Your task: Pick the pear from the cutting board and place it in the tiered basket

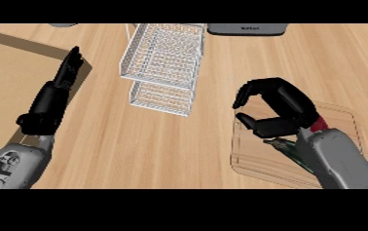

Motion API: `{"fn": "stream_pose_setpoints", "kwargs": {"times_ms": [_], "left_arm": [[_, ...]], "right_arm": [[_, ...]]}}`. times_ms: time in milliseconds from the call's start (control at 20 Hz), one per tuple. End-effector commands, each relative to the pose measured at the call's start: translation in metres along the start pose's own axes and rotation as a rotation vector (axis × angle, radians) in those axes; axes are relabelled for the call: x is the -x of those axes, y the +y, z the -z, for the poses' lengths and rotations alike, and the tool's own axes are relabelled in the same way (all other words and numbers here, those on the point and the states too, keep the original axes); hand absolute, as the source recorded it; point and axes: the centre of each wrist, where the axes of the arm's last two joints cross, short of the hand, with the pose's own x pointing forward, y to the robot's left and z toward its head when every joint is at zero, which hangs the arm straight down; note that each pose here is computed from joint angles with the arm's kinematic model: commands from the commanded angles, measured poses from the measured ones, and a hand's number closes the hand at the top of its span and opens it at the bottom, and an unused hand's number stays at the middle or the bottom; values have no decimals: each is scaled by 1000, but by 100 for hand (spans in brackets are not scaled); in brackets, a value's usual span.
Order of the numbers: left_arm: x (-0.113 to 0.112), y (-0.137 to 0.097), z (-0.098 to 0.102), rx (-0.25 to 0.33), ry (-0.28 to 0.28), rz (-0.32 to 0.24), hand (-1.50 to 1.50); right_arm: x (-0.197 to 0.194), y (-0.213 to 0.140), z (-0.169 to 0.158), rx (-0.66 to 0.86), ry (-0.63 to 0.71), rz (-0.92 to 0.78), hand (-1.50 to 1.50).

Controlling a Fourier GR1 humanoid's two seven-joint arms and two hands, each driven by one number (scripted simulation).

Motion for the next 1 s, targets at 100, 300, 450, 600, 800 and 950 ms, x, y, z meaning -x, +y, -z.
{"fn": "stream_pose_setpoints", "kwargs": {"times_ms": [100,300,450,600,800,950], "left_arm": [[-6,-10,-17,106,-2,94,0],[-11,-41,-24,113,-8,86,0],[-9,-27,-33,132,-8,91,0],[-13,-22,-21,123,-2,95,0],[-1,-22,-33,112,13,96,0],[-21,-18,-16,114,-8,100,0]], "right_arm": [[-3,-85,-28,33,35,216,-150],[-44,-123,-32,-145,126,107,-150],[-78,-133,-36,-293,351,-128,-150],[-133,-143,-26,-374,479,-405,-150],[-180,-145,-27,-451,573,-619,-150],[-185,-132,-14,-484,641,-750,-150]]}}
